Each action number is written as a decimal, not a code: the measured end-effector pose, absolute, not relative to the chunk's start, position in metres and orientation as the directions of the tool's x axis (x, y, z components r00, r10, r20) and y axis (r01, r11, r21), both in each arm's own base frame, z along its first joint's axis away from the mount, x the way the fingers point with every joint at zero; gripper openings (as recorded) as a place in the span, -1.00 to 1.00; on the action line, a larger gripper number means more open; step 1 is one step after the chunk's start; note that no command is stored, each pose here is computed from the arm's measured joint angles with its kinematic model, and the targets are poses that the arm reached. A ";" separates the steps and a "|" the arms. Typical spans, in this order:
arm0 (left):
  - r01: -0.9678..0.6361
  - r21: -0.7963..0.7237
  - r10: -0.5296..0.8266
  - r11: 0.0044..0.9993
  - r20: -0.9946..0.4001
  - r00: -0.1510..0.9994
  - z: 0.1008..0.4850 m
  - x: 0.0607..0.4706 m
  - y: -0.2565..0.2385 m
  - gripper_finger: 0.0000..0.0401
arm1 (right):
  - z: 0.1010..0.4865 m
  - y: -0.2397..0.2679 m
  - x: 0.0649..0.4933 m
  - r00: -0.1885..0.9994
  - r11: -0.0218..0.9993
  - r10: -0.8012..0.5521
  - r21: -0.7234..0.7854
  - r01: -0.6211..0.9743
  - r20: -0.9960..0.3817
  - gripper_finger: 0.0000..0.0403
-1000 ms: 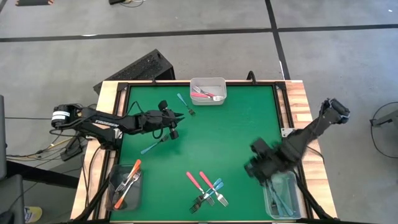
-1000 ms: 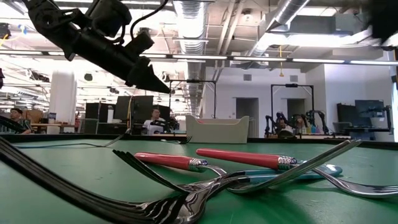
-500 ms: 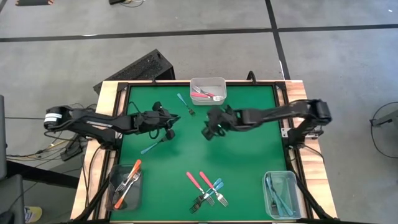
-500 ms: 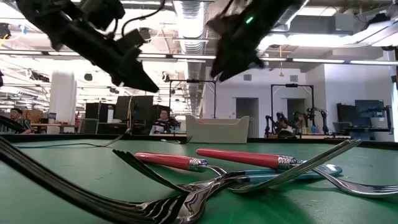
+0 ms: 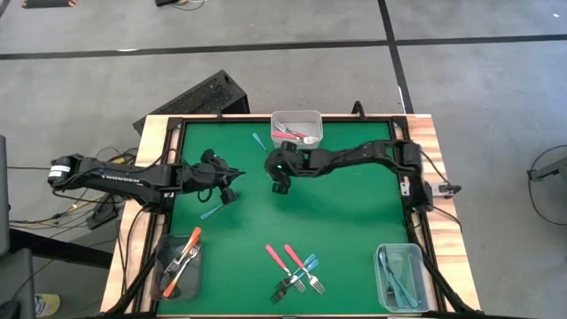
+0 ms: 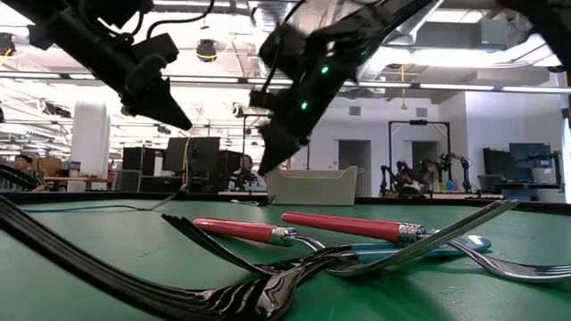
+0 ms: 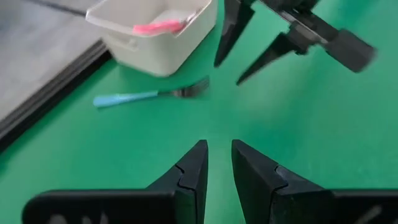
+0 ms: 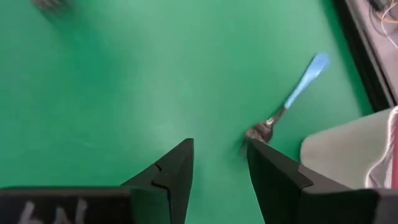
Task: Sort silverware by color (type)
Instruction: Put the blue fork into the transparent bin
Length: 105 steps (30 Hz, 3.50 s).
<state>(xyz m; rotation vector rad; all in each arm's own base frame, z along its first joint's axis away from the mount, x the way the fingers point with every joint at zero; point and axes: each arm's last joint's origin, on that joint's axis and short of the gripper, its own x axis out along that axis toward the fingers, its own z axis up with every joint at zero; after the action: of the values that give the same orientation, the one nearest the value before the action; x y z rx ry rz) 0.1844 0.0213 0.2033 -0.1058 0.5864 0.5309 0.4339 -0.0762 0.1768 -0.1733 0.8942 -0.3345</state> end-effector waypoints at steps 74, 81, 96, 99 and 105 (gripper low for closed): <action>-0.072 0.196 0.163 0.978 -0.505 0.847 0.176 0.258 -0.029 -0.98 | 0.280 0.024 0.396 0.466 0.996 0.085 0.070 -0.049 -0.881 -0.56; -0.221 0.154 0.267 0.963 -0.467 0.843 0.183 0.255 -0.018 -1.00 | 0.299 0.024 0.369 0.549 0.997 -0.012 0.032 0.070 -0.836 -0.35; -0.065 -0.134 0.058 0.989 -0.051 0.997 0.195 0.249 -0.006 -1.00 | 0.228 0.011 0.331 1.000 0.930 -0.014 0.369 0.007 0.016 -0.32; -0.058 -0.138 0.054 0.989 -0.037 0.998 0.196 0.248 -0.006 -1.00 | 0.224 0.012 0.340 0.994 0.933 -0.013 0.358 -0.025 0.105 -0.32; -0.057 -0.138 0.055 0.989 -0.023 0.998 0.198 0.249 -0.006 -1.00 | 0.220 0.012 0.365 0.992 0.953 -0.016 0.303 -0.023 0.124 -0.32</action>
<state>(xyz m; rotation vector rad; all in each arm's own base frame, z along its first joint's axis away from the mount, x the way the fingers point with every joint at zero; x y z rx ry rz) 0.2487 -0.0063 0.1978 -0.1389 0.0192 0.0561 0.3648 0.0117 0.2202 0.3094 -0.1257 0.0035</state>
